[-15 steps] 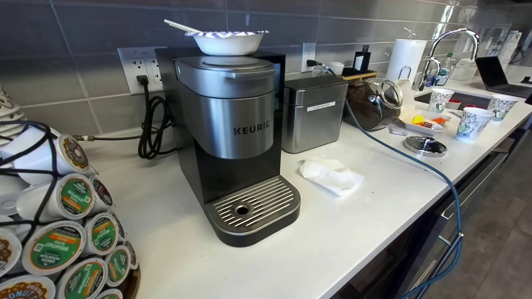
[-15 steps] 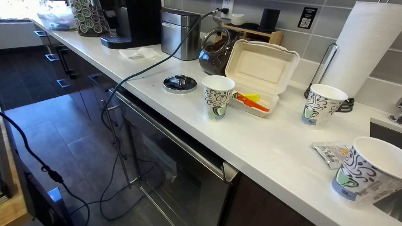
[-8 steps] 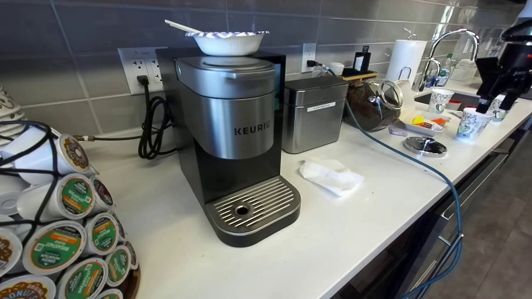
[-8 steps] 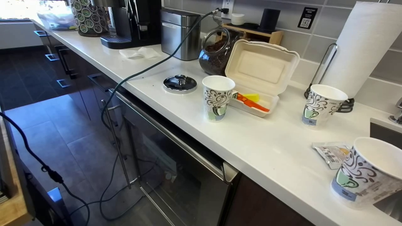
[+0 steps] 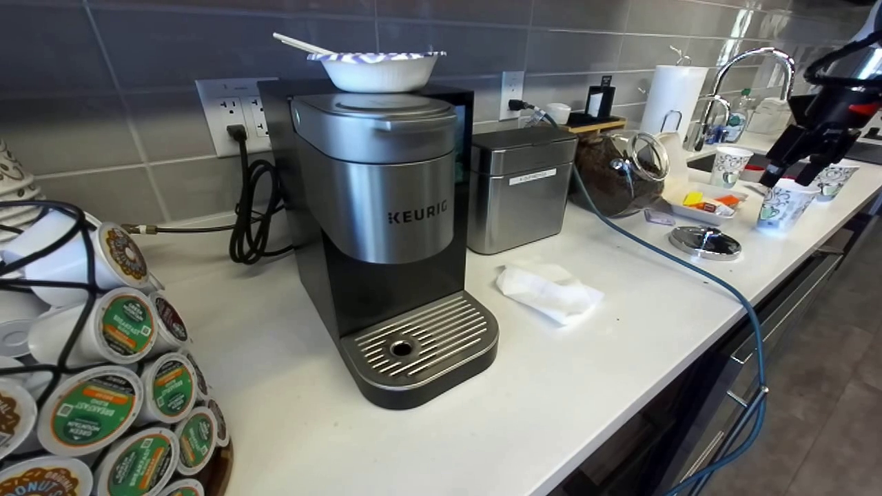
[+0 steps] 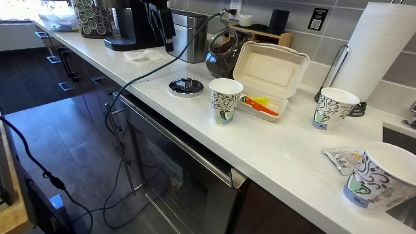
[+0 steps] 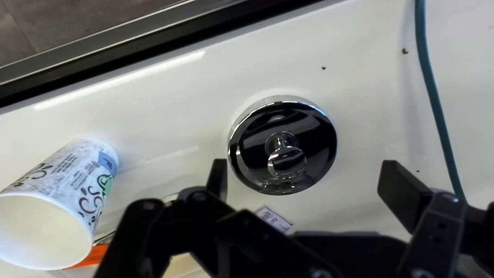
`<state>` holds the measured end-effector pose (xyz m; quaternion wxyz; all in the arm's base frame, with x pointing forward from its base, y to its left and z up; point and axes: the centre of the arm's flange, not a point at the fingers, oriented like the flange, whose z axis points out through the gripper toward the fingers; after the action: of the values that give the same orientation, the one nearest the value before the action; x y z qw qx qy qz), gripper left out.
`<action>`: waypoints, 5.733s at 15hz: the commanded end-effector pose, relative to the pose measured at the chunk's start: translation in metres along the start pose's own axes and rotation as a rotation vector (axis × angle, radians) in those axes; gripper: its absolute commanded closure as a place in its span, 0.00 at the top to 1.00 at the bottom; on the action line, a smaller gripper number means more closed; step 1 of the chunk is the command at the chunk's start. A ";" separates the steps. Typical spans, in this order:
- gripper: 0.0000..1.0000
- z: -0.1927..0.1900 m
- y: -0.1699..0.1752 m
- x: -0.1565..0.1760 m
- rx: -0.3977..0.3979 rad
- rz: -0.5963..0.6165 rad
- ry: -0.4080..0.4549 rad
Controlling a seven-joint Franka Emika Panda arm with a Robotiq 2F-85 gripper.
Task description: Put the silver lid on the glass container.
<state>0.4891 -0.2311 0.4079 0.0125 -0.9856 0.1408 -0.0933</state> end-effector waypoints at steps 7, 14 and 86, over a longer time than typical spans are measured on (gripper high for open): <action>1.00 0.086 0.003 0.059 0.014 -0.006 -0.071; 1.00 0.090 -0.005 0.061 -0.046 -0.032 -0.003; 0.21 0.028 0.024 0.088 0.164 -0.244 0.713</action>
<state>0.5550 -0.2747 0.3935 0.0339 -0.9020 0.0106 -0.4302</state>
